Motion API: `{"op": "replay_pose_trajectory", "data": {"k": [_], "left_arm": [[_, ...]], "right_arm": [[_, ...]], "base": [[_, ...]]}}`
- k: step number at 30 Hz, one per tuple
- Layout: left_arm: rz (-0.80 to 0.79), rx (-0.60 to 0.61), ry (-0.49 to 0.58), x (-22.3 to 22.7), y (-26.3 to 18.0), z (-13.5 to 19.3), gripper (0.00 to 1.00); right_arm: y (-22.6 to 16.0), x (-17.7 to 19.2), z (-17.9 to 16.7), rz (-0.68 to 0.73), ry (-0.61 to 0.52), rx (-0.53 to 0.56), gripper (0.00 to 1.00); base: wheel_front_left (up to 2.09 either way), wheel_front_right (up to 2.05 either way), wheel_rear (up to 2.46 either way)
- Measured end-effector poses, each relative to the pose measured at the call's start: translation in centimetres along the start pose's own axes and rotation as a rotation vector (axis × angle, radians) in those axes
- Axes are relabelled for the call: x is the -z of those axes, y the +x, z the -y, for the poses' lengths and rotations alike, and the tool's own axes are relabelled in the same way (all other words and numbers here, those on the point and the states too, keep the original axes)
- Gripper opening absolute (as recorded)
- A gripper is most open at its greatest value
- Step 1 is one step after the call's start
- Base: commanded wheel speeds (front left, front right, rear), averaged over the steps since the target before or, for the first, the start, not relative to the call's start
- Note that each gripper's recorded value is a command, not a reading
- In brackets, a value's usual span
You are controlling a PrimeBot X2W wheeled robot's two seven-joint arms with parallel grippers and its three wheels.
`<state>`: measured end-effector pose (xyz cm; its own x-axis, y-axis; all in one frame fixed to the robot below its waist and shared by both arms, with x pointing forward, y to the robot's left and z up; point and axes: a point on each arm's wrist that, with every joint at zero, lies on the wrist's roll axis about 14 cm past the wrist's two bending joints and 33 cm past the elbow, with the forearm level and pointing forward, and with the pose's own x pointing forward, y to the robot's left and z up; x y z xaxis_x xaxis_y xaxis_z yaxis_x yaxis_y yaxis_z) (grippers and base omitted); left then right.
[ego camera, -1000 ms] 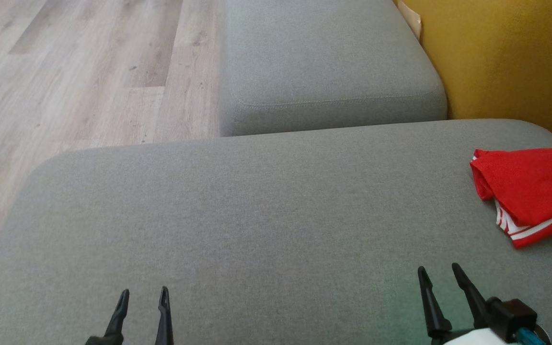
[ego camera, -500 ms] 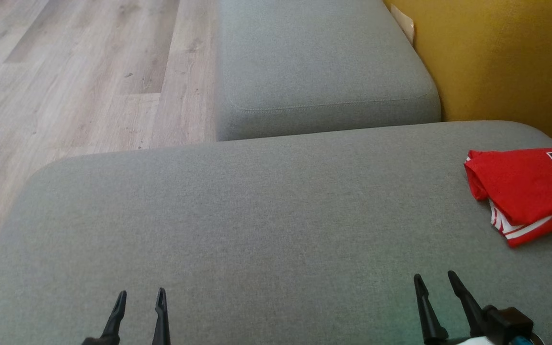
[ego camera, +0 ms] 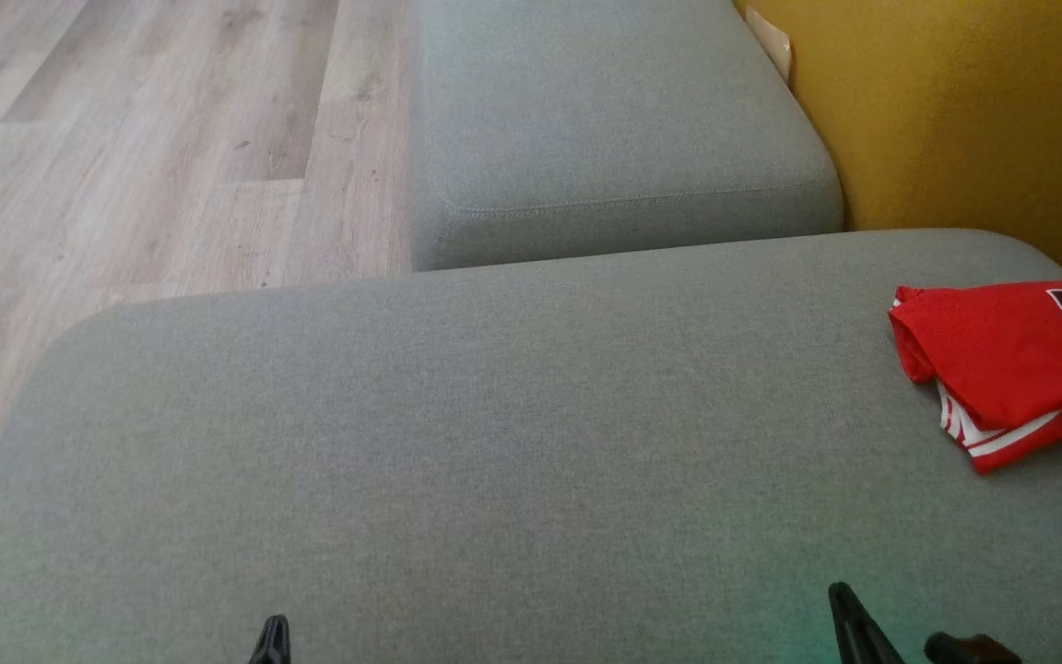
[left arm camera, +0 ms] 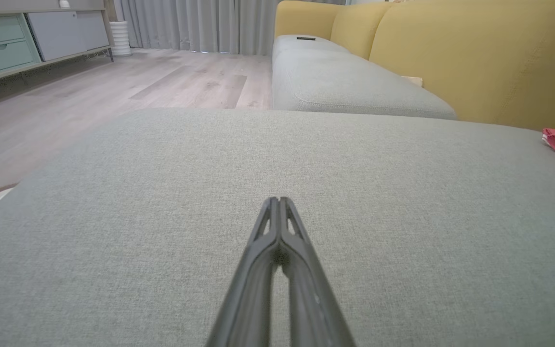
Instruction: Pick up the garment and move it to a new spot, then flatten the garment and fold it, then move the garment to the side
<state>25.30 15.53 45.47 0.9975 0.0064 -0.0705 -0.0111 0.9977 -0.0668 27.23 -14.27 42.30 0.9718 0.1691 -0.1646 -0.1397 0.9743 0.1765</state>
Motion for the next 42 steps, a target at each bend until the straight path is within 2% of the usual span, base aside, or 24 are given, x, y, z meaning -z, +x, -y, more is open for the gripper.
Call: {"op": "replay_pose_trajectory", "data": {"k": [42], "left_arm": [[-0.105, -0.055, -0.54, 0.5, 3.9, -1.3, 0.0]], "right_arm": [[2.6, -2.0, 3.3, 0.023, 0.503, 0.138, 0.0]], "base": [[0.0, 0.0, 0.0]]}}
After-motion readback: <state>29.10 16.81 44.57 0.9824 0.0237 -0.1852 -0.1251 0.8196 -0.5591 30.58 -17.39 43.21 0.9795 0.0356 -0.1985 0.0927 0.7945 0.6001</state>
